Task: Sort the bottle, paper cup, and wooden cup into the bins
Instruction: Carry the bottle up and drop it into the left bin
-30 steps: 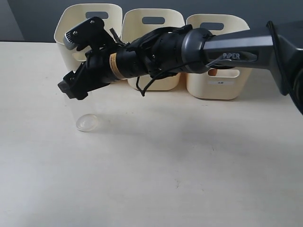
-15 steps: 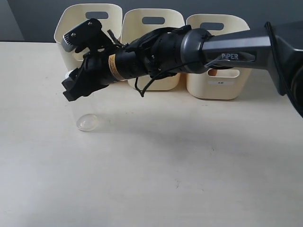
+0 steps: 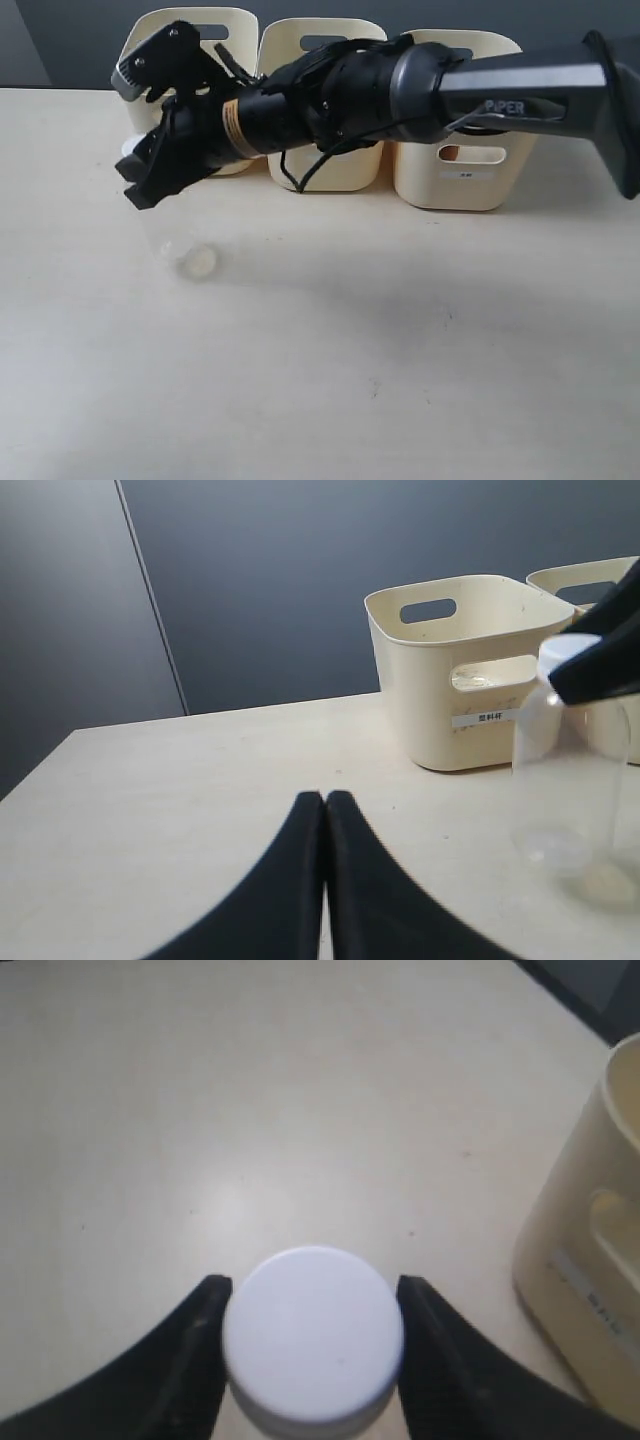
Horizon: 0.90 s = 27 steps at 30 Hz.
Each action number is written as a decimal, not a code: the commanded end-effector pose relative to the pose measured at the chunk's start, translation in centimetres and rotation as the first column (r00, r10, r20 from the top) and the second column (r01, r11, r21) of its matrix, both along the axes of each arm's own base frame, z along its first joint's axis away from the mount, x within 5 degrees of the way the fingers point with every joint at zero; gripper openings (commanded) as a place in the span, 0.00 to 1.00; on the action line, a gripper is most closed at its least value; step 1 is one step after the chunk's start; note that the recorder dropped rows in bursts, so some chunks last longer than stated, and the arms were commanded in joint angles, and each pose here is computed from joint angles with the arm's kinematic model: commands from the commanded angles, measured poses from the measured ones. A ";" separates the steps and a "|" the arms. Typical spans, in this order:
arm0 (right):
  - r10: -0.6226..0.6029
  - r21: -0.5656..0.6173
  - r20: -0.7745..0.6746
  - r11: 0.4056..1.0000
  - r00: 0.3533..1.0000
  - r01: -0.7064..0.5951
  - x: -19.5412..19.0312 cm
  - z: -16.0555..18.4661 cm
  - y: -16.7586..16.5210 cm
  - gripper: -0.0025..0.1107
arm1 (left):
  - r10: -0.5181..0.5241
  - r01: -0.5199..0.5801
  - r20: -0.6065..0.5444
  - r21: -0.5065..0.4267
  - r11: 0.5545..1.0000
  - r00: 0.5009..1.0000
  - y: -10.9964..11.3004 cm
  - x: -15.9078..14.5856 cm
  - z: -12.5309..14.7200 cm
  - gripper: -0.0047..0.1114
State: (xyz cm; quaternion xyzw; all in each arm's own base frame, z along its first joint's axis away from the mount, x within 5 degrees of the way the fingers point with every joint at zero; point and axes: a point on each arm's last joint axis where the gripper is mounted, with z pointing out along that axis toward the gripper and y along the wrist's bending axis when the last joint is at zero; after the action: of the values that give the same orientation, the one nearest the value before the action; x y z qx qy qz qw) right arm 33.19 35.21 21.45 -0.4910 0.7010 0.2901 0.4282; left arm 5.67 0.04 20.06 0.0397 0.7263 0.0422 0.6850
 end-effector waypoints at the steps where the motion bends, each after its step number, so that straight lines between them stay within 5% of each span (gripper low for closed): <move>1: -0.062 0.041 0.150 0.998 0.987 0.056 0.0 4.9 -1.1 0.02 | 0.001 -0.001 0.010 -0.001 1.000 1.000 0.0 0.0 0.0 0.04; 8: -0.142 -0.033 0.485 0.983 0.863 0.181 -0.1 8.6 -1.8 0.02 | 0.001 -0.001 0.010 -0.001 1.000 1.000 0.0 0.0 0.0 0.04; 18: -0.191 0.038 0.583 0.977 0.790 0.208 0.4 12.3 -0.8 0.02 | 0.001 -0.001 0.010 -0.001 1.000 1.000 0.0 0.0 0.0 0.04; 27: -0.270 0.045 0.559 0.954 0.784 0.297 4.3 9.4 0.2 0.02 | 0.001 -0.001 0.010 -0.001 1.000 1.000 0.0 0.0 0.0 0.04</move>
State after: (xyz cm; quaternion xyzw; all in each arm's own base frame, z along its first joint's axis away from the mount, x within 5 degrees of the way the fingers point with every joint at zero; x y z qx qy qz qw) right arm 35.79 35.76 31.59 -0.4750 0.6007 0.0553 0.6407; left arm 5.67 0.04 20.06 0.0397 0.7263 0.0422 0.6850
